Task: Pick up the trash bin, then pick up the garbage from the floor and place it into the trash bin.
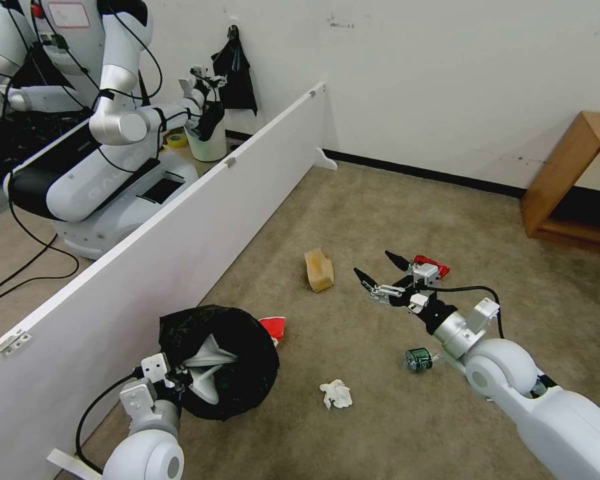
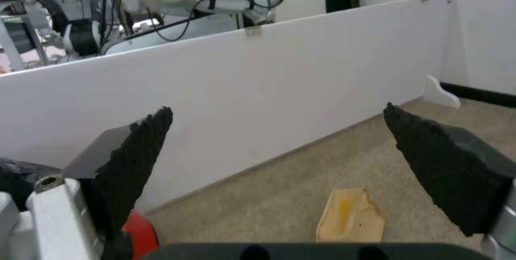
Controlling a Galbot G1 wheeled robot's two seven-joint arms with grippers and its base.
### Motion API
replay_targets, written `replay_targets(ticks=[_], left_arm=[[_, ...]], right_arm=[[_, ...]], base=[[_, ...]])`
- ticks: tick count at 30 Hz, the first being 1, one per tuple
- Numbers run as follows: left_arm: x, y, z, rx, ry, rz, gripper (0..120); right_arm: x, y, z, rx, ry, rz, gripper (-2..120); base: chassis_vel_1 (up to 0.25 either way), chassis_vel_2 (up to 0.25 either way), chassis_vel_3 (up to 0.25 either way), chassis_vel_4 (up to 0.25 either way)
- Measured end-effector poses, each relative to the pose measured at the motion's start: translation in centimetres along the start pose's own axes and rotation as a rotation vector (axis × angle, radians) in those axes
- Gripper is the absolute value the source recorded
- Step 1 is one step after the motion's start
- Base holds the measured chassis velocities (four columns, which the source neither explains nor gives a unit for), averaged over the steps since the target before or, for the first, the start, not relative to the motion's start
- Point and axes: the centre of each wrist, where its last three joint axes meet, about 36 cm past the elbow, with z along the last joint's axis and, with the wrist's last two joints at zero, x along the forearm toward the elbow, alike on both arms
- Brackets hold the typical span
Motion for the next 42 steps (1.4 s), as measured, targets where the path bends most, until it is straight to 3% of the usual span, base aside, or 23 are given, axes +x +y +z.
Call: replay_targets(ticks=[9,16,28,42], left_arm=[[1.2,0.4,-0.7,-0.006,-0.009,-0.016,0],[2.7,1.0,-2.3,-0.023,-0.057,-0.011,0],[3.1,1.7,-5.0,-0.049,-0.138,0.059,0],[2.3,1.5,-5.0,-0.046,-0.135,0.086,0]], right_arm=[[-1.1,-0.7,0.0,0.004,0.04,0.006,100],[-1.5,-1.5,0.3,0.007,0.115,0.015,100],[-2.7,-2.8,2.0,-0.017,0.358,-0.017,100],[-5.8,-2.6,4.4,-0.058,0.451,-0.072,100]], base=[[0.0,0.0,0.0,0.0],[0.0,0.0,0.0,0.0],[0.0,0.0,0.0,0.0],[0.0,0.0,0.0,0.0]])
